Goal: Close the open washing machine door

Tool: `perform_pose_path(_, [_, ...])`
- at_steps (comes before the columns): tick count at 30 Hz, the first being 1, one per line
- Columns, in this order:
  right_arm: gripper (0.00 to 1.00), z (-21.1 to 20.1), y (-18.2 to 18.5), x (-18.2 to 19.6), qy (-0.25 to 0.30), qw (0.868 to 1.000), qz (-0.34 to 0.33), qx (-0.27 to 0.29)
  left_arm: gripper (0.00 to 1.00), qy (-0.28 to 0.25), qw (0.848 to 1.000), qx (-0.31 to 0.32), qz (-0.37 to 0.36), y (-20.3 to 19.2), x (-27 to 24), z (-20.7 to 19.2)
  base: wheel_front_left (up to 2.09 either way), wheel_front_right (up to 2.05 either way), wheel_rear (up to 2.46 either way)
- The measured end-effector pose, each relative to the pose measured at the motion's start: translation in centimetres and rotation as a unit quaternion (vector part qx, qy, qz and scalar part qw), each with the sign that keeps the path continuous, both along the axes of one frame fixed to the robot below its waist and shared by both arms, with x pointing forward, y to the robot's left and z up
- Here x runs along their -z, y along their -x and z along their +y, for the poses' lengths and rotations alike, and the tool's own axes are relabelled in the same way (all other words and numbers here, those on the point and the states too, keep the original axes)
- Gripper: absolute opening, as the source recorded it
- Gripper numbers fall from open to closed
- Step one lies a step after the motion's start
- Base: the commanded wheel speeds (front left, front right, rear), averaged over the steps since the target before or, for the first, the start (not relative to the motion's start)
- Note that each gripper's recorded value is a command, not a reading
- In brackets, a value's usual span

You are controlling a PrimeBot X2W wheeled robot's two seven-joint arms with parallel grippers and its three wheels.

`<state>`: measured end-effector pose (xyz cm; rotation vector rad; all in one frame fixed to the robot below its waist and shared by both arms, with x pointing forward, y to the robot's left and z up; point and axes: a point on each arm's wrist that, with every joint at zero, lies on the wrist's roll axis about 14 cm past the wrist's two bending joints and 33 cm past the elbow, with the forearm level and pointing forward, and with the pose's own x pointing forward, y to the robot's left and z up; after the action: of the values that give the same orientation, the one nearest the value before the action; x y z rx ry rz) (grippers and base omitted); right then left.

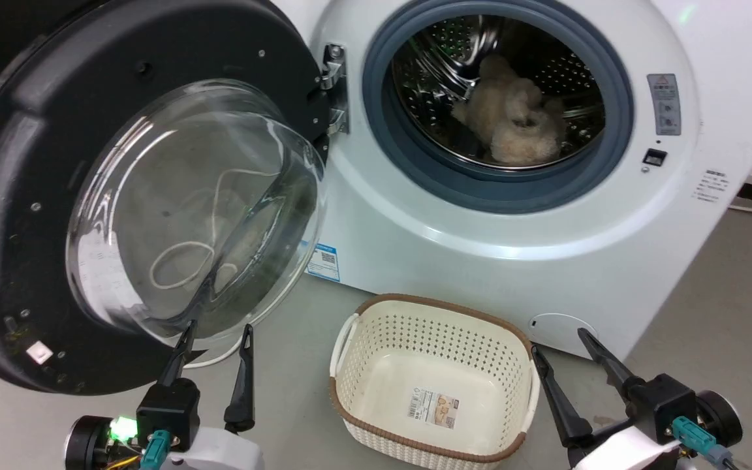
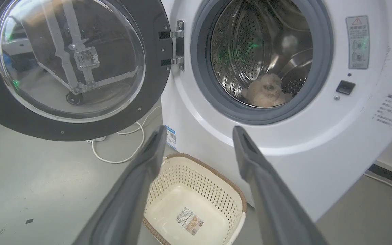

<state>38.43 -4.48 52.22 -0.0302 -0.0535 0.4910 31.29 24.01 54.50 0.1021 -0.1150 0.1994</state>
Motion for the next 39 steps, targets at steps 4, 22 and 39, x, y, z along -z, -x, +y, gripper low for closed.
perform_pose_path(4, [1.0,0.7,0.1,0.1,0.0,1.0,0.0,-0.011,1.0,-0.004,1.0,-0.008,-0.003,0.5,-0.1,0.5,0.0,0.0,0.0])
perform_pose_path(22, [1.0,4.5,0.6,0.5,-0.009,0.997,-0.001,-0.073,1.0,-0.015,0.998,-0.053,-0.024,3.0,-0.7,2.6,0.0,0.0,0.0])
perform_pose_path(39, [1.0,7.2,1.3,0.8,-0.014,0.993,-0.002,-0.119,1.0,-0.023,0.996,-0.082,-0.036,5.2,-0.9,3.9,0.0,0.0,0.0])
